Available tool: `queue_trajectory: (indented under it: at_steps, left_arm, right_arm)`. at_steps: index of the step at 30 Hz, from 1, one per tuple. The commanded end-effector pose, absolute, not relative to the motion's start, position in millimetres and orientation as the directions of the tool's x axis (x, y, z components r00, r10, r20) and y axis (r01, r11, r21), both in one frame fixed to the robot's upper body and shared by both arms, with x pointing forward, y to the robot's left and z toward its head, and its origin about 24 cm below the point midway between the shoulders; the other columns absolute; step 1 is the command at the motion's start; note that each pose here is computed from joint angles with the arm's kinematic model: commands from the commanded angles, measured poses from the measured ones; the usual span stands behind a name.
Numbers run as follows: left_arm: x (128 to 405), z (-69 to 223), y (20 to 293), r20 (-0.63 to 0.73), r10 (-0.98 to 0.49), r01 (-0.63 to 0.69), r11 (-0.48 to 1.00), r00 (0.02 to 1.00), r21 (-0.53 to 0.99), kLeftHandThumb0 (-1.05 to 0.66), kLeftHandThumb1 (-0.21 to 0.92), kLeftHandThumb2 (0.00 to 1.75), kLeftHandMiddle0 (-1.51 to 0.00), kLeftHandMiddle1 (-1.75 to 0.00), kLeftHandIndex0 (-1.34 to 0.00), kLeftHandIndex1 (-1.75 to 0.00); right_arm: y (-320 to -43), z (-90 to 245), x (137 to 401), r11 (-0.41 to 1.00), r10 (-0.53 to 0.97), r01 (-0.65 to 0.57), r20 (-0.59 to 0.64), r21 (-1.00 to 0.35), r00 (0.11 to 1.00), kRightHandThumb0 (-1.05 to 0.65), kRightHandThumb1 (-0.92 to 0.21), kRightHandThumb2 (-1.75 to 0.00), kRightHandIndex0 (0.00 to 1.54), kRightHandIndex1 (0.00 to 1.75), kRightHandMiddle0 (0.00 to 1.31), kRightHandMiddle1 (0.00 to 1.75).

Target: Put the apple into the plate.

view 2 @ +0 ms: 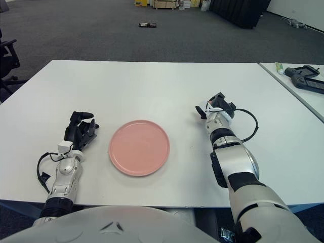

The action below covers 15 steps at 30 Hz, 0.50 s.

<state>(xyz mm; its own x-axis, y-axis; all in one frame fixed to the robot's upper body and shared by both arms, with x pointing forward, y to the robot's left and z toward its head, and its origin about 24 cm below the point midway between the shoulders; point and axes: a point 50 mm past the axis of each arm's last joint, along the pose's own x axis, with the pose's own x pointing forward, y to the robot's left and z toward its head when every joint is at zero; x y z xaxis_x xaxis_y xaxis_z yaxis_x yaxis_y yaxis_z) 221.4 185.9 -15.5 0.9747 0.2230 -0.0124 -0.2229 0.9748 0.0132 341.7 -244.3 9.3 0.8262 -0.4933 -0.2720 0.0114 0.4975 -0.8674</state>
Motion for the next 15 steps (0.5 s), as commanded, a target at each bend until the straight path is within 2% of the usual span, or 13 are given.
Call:
queue_trajectory:
  at_steps: [1, 8, 9, 11, 15]
  left_arm:
    - [218.0, -21.8, 189.9, -0.055, 0.232, -0.231, 0.973, 0.971, 0.025, -0.36, 0.79, 0.71, -0.50, -1.54, -0.27, -1.75]
    - [218.0, -22.5, 191.0, -0.055, 0.231, -0.230, 0.973, 0.971, 0.022, -0.36, 0.79, 0.72, -0.50, -1.54, -0.27, -1.75]
    - [217.9, -22.5, 191.2, -0.055, 0.231, -0.230, 0.973, 0.971, 0.022, -0.36, 0.79, 0.72, -0.50, -1.54, -0.27, -1.75]
    - [217.8, -22.6, 191.3, -0.054, 0.233, -0.232, 0.972, 0.971, 0.021, -0.36, 0.79, 0.71, -0.50, -1.54, -0.27, -1.75]
    - [217.5, -22.3, 191.3, -0.056, 0.236, -0.235, 0.972, 0.970, 0.019, -0.36, 0.80, 0.71, -0.48, -1.55, -0.27, -1.75]
  right_arm:
    - [-243.8, 1.1, 335.4, 0.488, -0.524, -0.030, -0.320, -0.872, 0.789, -0.57, -0.65, -0.95, 0.13, 1.41, 0.00, 1.56]
    - [-242.9, 2.1, 335.7, 0.495, -0.550, -0.048, -0.356, -0.868, 0.756, -0.60, -0.63, -0.93, 0.19, 1.55, 0.10, 1.66]
    - [-243.0, 2.2, 335.6, 0.495, -0.552, -0.050, -0.359, -0.867, 0.753, -0.53, -0.64, -0.91, 0.20, 1.58, 0.19, 1.69]
    - [-243.0, 2.5, 335.6, 0.496, -0.557, -0.052, -0.363, -0.867, 0.747, -0.45, -0.64, -0.90, 0.21, 1.62, 0.29, 1.72]
    - [-242.8, 2.5, 335.3, 0.498, -0.561, -0.058, -0.372, -0.865, 0.739, -0.41, -0.63, -0.91, 0.21, 1.64, 0.35, 1.74]
